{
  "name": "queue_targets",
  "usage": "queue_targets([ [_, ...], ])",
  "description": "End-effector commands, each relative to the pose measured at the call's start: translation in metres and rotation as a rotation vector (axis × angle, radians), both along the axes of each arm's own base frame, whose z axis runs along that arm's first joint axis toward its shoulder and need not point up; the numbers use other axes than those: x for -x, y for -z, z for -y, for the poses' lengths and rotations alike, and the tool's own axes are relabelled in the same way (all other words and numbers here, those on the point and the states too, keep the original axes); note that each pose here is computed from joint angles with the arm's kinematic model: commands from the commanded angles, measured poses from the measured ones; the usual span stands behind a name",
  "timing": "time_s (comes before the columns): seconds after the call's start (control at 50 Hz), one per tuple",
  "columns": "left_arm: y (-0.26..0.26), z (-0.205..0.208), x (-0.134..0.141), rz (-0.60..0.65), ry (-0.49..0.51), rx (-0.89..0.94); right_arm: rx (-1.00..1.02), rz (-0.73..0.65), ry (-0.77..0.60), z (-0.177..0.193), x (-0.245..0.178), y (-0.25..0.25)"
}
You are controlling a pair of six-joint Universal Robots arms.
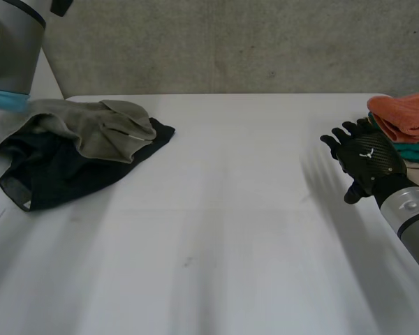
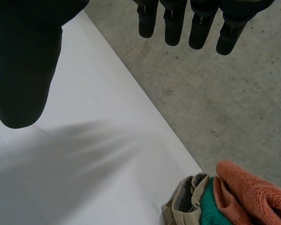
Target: Fold the laundry.
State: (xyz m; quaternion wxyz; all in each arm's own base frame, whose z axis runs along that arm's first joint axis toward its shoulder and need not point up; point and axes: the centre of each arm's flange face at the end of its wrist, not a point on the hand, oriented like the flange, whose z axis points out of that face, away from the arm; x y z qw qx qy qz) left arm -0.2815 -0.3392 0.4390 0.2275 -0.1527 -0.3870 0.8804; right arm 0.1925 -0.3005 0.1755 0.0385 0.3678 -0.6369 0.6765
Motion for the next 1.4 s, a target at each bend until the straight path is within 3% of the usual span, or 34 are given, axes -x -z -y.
queue_targets([
  [0.02, 0.086, 0.038, -0.003, 0.178, -0.102, -0.186, -0.019, -0.001, -0.004, -0.004, 0.002, 0.004],
  [0.16, 0.188, 0.098, -0.065, 0.547, -0.401, -0.317, -0.015, 0.000, -0.012, -0.003, 0.001, 0.003],
  [0.24, 0.230, 0.128, -0.104, 0.673, -0.518, -0.352, -0.018, 0.000, -0.013, -0.003, 0.001, 0.004],
  [0.46, 0.312, 0.172, -0.141, 0.715, -0.536, -0.421, -0.029, -0.011, 0.000, -0.003, 0.002, 0.009],
  [0.66, 0.319, 0.193, -0.145, 0.686, -0.554, -0.336, -0.042, -0.013, 0.004, -0.001, 0.002, 0.016],
  [0.82, 0.294, 0.191, -0.120, 0.622, -0.564, -0.222, -0.050, -0.014, 0.003, -0.002, 0.001, 0.018],
  [0.9, 0.218, 0.173, -0.103, 0.515, -0.540, -0.143, -0.051, -0.014, 0.004, -0.001, 0.001, 0.018],
  [1.08, 0.043, 0.075, -0.050, 0.093, -0.264, 0.026, -0.056, -0.014, 0.007, -0.003, 0.003, 0.018],
  [1.16, -0.015, 0.027, -0.035, -0.031, -0.168, 0.111, -0.050, -0.014, 0.012, -0.003, 0.004, 0.016],
  [1.28, -0.036, -0.017, 0.003, -0.084, -0.039, 0.148, -0.017, -0.003, 0.024, -0.003, 0.007, 0.003],
  [1.36, -0.025, -0.026, 0.020, -0.072, 0.006, 0.106, -0.008, 0.001, 0.027, -0.004, 0.007, 0.000],
  [1.4, 0.006, -0.023, 0.032, -0.028, 0.026, 0.008, -0.009, 0.002, 0.030, -0.005, 0.007, 0.000],
])
